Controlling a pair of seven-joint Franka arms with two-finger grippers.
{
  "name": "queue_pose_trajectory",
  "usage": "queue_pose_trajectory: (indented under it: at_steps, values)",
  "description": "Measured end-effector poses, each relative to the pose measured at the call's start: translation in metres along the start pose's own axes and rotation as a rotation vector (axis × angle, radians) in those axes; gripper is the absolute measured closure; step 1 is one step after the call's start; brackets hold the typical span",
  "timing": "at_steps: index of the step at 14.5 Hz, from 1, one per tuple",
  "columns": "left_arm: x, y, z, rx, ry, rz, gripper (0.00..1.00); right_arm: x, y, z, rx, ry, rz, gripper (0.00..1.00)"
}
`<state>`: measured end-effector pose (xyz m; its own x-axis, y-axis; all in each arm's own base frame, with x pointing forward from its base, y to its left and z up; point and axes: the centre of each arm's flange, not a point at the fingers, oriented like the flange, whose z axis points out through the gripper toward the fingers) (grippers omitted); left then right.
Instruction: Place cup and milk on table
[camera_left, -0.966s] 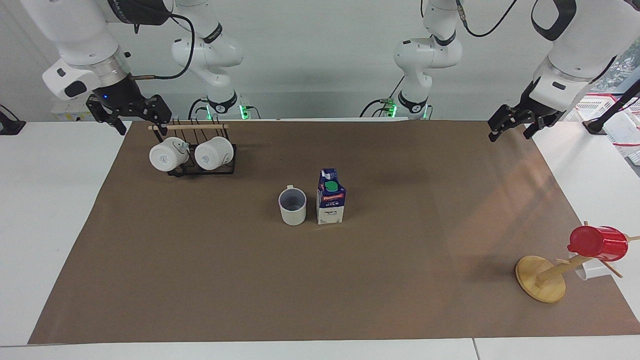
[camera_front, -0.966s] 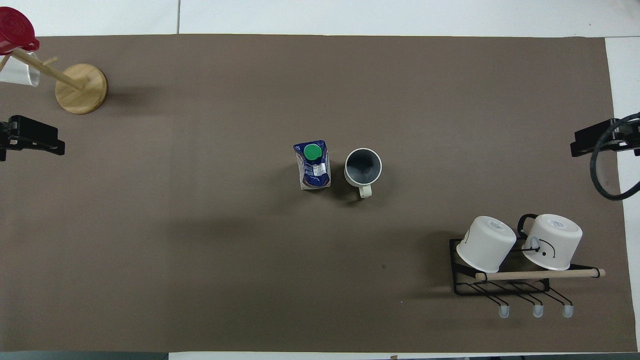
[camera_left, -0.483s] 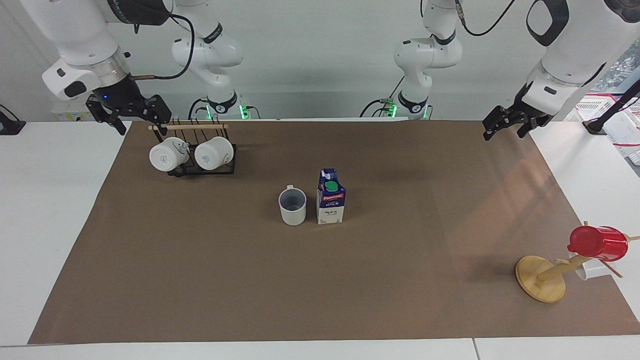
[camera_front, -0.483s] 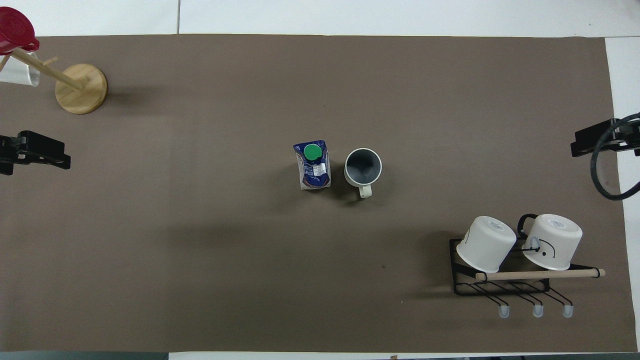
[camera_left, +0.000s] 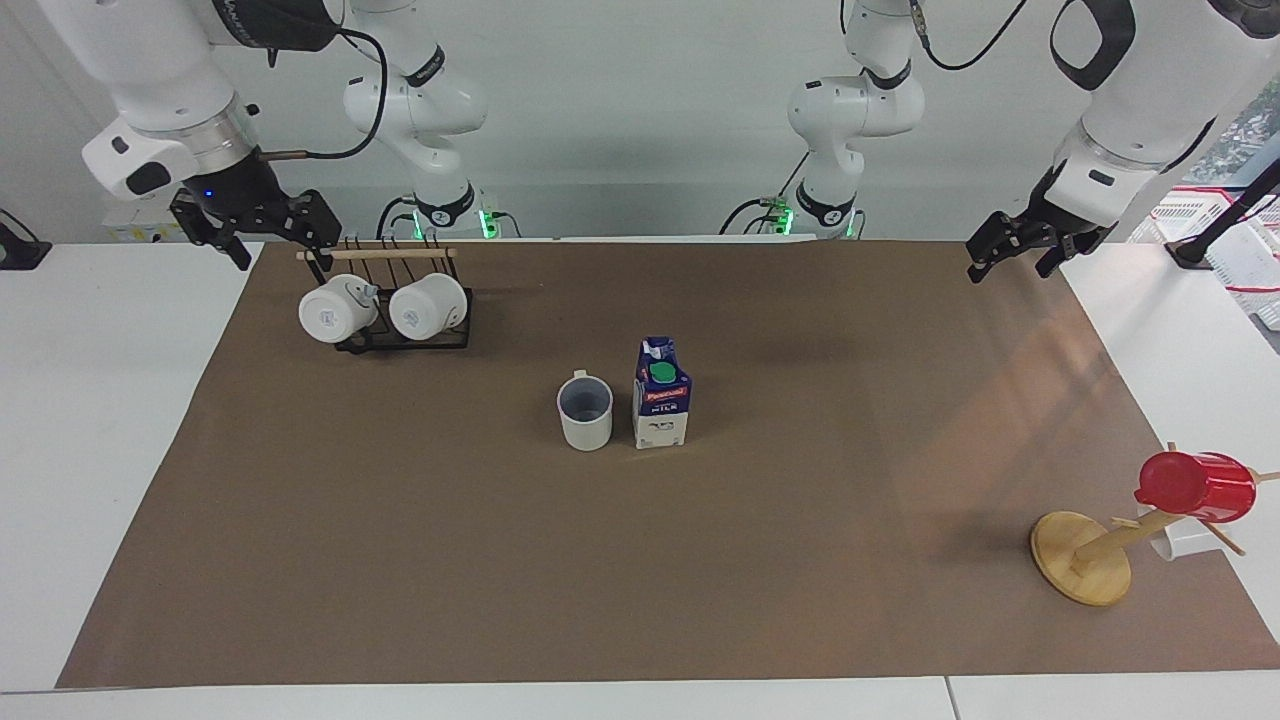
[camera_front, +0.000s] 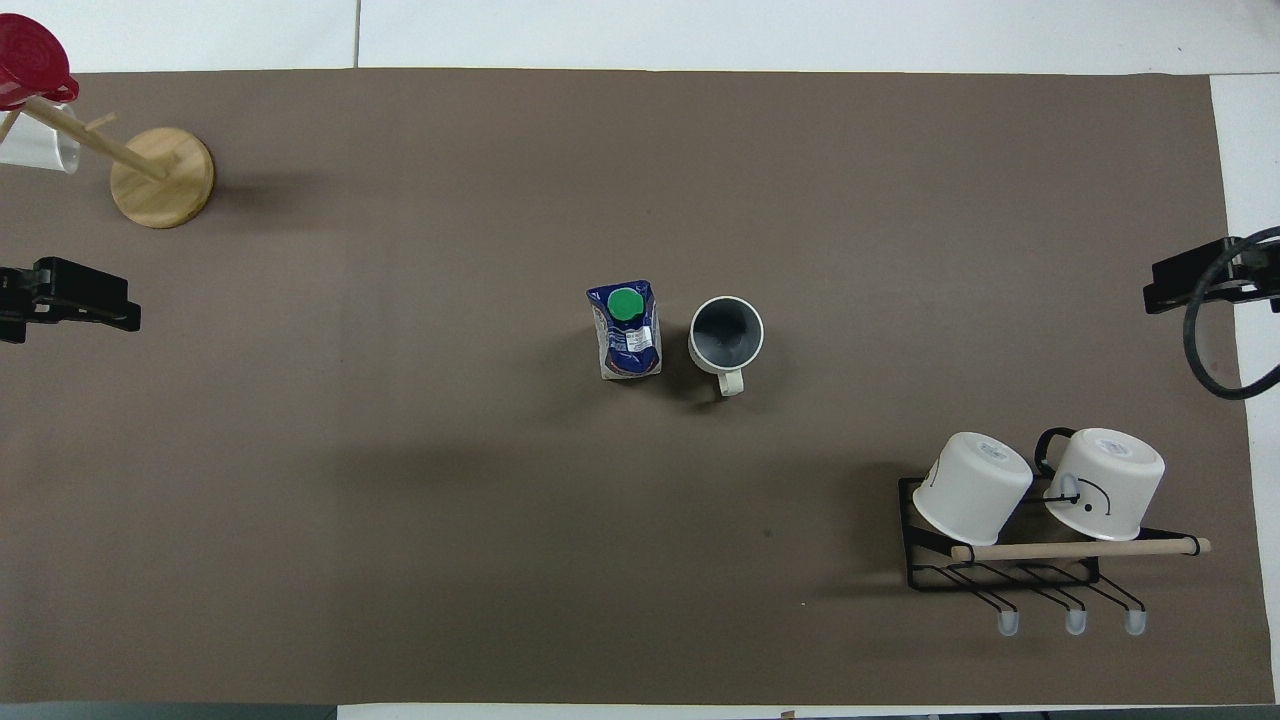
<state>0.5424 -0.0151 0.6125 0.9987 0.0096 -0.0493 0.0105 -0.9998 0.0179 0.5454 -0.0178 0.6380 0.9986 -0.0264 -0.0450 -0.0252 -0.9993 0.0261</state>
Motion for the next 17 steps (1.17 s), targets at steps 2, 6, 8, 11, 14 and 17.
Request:
queue_pose_trajectory:
  at_steps: [2,6,8,11,14,17]
  values:
    - [0.0002,0.0,0.0005,0.0,0.001,0.002,0.0,0.0,0.0,0.0002,0.0,0.0,0.0,0.0]
    - [0.0007,0.0,0.0008,0.0,0.004,0.003,0.0,0.0,-0.0001,0.0002,0.0,-0.001,0.0,0.0]
    - [0.0008,0.0,0.0007,0.0,0.005,0.004,0.0,0.0,-0.0001,0.0002,0.0,-0.001,0.0,0.0]
    - [0.0011,0.0,0.0005,0.0,0.008,0.006,0.0,0.0,-0.0004,0.0003,0.0,-0.001,-0.001,0.0]
    - [0.0031,0.0001,-0.0011,-0.001,0.027,0.006,0.0,0.0,-0.002,0.0004,0.0,-0.001,-0.004,0.0]
    - [0.0032,0.0005,-0.0012,-0.001,0.027,0.006,0.0,0.0,-0.0021,0.0005,0.0,-0.001,-0.004,0.0]
